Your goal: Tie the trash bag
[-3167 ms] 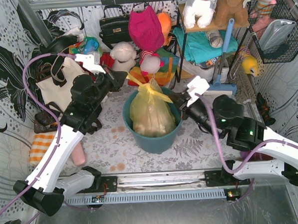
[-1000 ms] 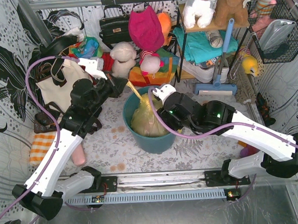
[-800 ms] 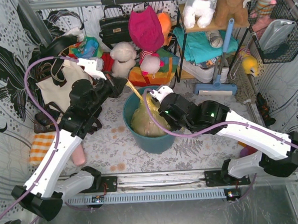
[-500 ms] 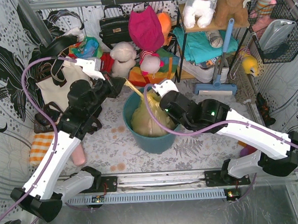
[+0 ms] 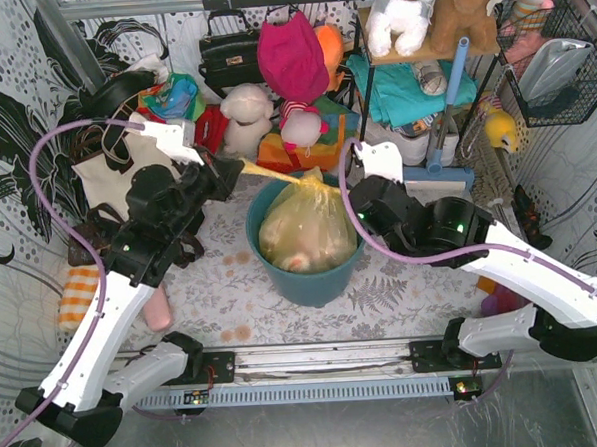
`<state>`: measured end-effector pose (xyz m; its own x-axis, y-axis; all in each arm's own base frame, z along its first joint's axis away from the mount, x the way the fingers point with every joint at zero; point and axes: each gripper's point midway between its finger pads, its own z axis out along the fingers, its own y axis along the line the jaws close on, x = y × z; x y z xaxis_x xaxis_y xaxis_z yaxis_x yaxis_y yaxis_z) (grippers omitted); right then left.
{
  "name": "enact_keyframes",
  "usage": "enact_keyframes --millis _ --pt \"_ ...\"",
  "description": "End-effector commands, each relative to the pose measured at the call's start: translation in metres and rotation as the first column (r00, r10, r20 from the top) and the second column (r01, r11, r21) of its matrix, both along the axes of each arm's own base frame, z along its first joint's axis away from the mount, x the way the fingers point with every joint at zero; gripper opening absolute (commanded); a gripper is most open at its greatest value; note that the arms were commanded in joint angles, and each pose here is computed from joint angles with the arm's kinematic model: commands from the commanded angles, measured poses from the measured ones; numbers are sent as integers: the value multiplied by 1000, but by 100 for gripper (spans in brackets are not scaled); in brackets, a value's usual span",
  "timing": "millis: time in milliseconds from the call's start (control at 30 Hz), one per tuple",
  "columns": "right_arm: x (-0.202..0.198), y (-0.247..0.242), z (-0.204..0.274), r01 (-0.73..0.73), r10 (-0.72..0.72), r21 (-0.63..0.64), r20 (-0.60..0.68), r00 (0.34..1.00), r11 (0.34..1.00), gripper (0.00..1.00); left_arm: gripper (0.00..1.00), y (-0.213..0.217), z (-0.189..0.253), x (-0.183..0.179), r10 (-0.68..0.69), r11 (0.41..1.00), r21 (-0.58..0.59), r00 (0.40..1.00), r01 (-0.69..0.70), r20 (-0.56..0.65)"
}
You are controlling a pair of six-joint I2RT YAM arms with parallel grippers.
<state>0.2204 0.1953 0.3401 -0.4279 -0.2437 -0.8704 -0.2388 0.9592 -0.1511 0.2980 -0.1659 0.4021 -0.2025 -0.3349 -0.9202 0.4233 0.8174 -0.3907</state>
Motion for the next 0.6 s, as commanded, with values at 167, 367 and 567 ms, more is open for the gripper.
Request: enact_keyframes --millis 167,367,567 --pt "-16 -35 -34 110 -104 111 -60 993 988 0 0 41 -66 7 215 970 149 967 -194 -137" --pt "-3 -23 -1 72 -74 112 17 997 991 0 0 38 -19 4 182 979 104 982 -176 -49" --pt "7 -17 41 36 -51 128 109 993 991 0 0 37 27 -4 155 985 71 988 -156 25"
